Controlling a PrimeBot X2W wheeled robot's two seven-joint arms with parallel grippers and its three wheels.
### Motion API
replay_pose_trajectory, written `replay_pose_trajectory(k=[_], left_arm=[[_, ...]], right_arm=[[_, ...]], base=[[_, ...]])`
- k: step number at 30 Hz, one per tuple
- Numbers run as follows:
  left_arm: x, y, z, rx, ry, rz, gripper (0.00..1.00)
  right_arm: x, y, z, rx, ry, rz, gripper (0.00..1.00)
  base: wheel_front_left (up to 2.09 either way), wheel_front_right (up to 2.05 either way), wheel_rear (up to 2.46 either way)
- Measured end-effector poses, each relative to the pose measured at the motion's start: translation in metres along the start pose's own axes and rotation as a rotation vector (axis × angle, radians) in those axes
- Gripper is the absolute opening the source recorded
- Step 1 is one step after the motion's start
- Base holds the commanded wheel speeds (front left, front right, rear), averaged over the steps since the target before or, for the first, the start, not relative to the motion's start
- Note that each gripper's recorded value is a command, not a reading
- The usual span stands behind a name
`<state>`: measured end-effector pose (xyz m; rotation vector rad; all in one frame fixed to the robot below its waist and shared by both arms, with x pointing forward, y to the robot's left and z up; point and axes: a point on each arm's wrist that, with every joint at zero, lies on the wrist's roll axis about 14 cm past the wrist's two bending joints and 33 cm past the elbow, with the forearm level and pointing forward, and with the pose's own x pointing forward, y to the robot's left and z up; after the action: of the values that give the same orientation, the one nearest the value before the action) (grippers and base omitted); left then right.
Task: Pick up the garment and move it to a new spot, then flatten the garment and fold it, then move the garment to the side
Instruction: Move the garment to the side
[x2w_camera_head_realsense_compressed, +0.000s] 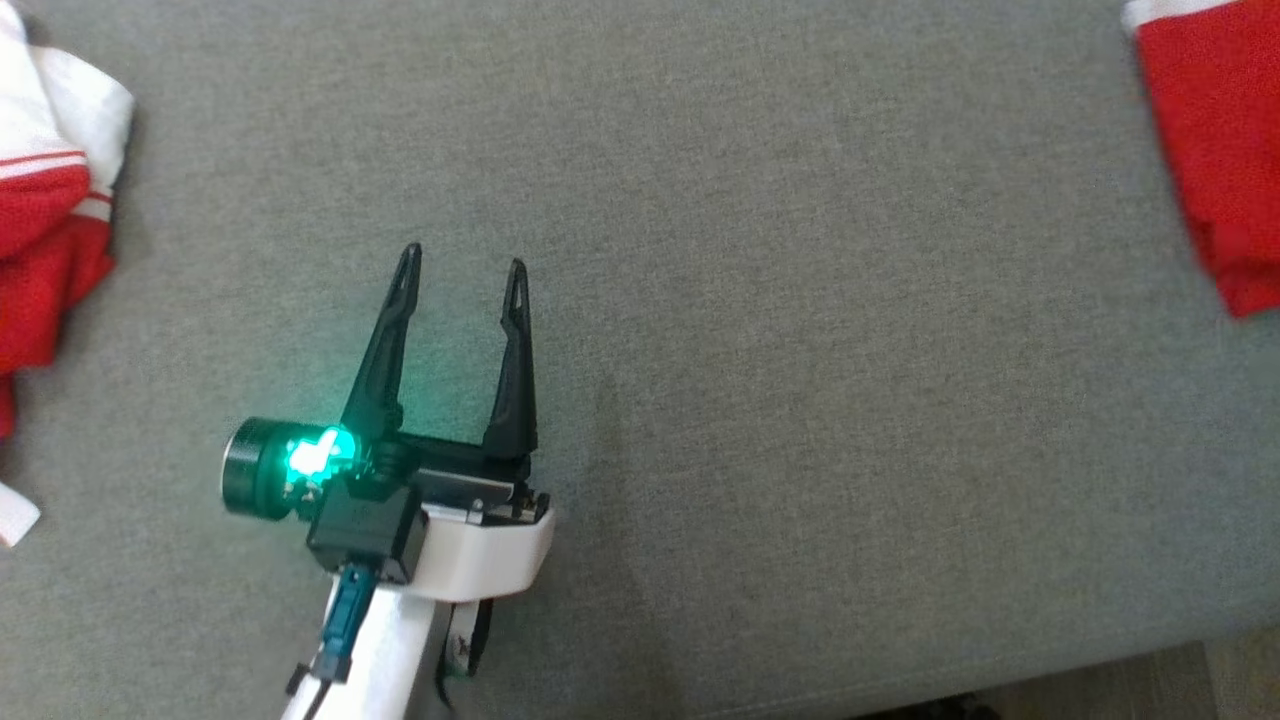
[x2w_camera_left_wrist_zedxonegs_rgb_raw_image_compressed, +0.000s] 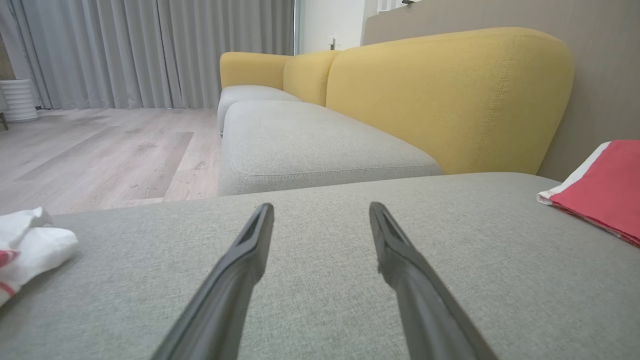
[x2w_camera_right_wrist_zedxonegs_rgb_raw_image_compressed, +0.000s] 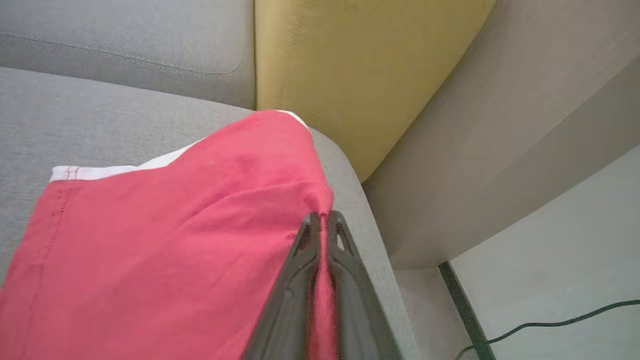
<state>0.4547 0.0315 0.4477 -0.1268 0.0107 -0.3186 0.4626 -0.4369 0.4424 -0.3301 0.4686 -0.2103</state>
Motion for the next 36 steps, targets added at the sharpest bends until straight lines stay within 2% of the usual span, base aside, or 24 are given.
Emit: replay_pose_trajectory(k=[1,2,3,4,7,10,12,21,26,29,32,36], left_arm=[[0.002,0.000,-0.002,-0.004,0.002,-0.005,1.00],[0.004,0.000,-0.005,-0.006,0.006,-0.008,1.00],[0.006,0.000,-0.007,-0.008,0.009,-0.011,1.00],[0.006,0.000,-0.008,-0.008,0.012,-0.013,1.00],[0.005,0.002,-0.006,0.000,0.012,-0.008,1.00],[0.003,0.003,0.005,-0.006,-0.010,0.000,1.00],[-0.004,0.004,0.017,-0.021,-0.028,0.014,1.00],[-0.048,0.016,0.039,0.016,-0.040,0.097,1.00],[-0.080,0.023,0.048,0.043,-0.044,0.150,1.00],[-0.099,0.024,0.052,0.055,-0.050,0.171,1.00],[-0.118,0.029,0.059,0.065,-0.067,0.209,1.00],[-0.140,0.034,0.064,0.070,-0.084,0.250,1.00]], right_arm=[[0.001,-0.006,0.001,-0.010,-0.002,-0.015,0.27],[0.003,-0.010,0.002,-0.022,-0.002,-0.027,0.93],[0.003,-0.013,0.001,-0.033,-0.001,-0.037,0.93],[0.004,-0.016,0.001,-0.049,-0.003,-0.046,1.00],[0.003,-0.017,0.007,-0.076,-0.020,-0.057,1.00],[0.000,0.000,0.012,-0.060,-0.057,-0.036,1.00],[-0.008,0.037,0.010,0.034,-0.086,0.024,1.00],[-0.065,0.152,0.008,0.257,-0.202,0.241,1.00],[-0.108,0.207,0.003,0.370,-0.221,0.343,1.00],[-0.135,0.238,0.014,0.468,-0.259,0.407,1.00],[-0.164,0.256,0.035,0.493,-0.341,0.467,1.00],[-0.192,0.259,0.049,0.476,-0.425,0.485,1.00]], base=[[0.00,0.00,0.00],[0.00,0.00,0.00],[0.00,0.00,0.00],[0.00,0.00,0.00],[0.00,0.00,0.00],[0.00,0.00,0.00],[0.00,0.00,0.00],[0.00,0.00,0.00],[0.00,0.00,0.00],[0.00,0.00,0.00],[0.00,0.00,0.00],[0.00,0.00,0.00]])
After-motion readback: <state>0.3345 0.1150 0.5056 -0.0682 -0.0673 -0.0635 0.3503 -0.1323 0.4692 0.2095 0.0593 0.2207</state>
